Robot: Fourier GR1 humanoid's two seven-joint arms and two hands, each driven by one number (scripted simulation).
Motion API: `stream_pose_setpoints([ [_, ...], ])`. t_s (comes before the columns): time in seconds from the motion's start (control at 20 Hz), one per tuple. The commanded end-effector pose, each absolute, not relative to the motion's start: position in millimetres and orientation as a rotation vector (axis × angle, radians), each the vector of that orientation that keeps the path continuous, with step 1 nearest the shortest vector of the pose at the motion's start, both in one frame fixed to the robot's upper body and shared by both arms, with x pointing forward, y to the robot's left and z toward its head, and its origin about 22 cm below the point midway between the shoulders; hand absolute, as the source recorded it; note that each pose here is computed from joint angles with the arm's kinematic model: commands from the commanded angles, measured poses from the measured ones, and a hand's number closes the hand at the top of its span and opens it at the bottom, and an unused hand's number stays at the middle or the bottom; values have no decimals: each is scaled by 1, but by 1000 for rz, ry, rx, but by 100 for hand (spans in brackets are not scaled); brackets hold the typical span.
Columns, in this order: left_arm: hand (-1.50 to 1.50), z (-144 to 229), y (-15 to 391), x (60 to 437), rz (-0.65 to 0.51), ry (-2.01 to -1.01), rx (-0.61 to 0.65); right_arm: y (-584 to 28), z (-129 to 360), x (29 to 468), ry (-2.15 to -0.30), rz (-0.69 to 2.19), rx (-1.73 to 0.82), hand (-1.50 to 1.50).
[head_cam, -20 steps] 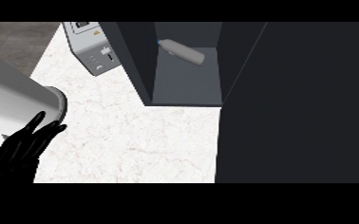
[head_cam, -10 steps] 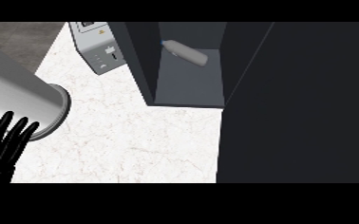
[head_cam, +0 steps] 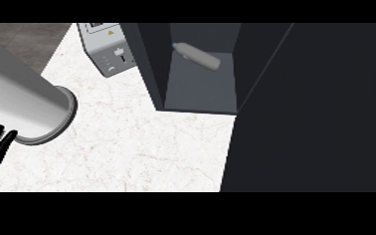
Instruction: Pick up the bottled water, place it into the cabinet and close the cabinet
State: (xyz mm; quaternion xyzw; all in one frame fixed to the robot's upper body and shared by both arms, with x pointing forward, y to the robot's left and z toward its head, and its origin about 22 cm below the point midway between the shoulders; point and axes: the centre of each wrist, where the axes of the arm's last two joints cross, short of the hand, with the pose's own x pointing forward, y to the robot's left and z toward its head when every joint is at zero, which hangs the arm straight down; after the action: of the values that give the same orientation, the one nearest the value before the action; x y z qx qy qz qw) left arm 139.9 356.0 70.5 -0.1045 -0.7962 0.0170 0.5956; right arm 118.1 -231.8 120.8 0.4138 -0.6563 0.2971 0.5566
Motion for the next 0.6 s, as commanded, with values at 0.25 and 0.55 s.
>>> stream_pose_setpoints([
  [0.25,-150,77,376,131,20,-1840,-248,-189,161,116,-1635,829,879,150],
  [0.55,-150,86,386,131,9,-1860,-273,-160,169,132,-1653,784,929,150],
])
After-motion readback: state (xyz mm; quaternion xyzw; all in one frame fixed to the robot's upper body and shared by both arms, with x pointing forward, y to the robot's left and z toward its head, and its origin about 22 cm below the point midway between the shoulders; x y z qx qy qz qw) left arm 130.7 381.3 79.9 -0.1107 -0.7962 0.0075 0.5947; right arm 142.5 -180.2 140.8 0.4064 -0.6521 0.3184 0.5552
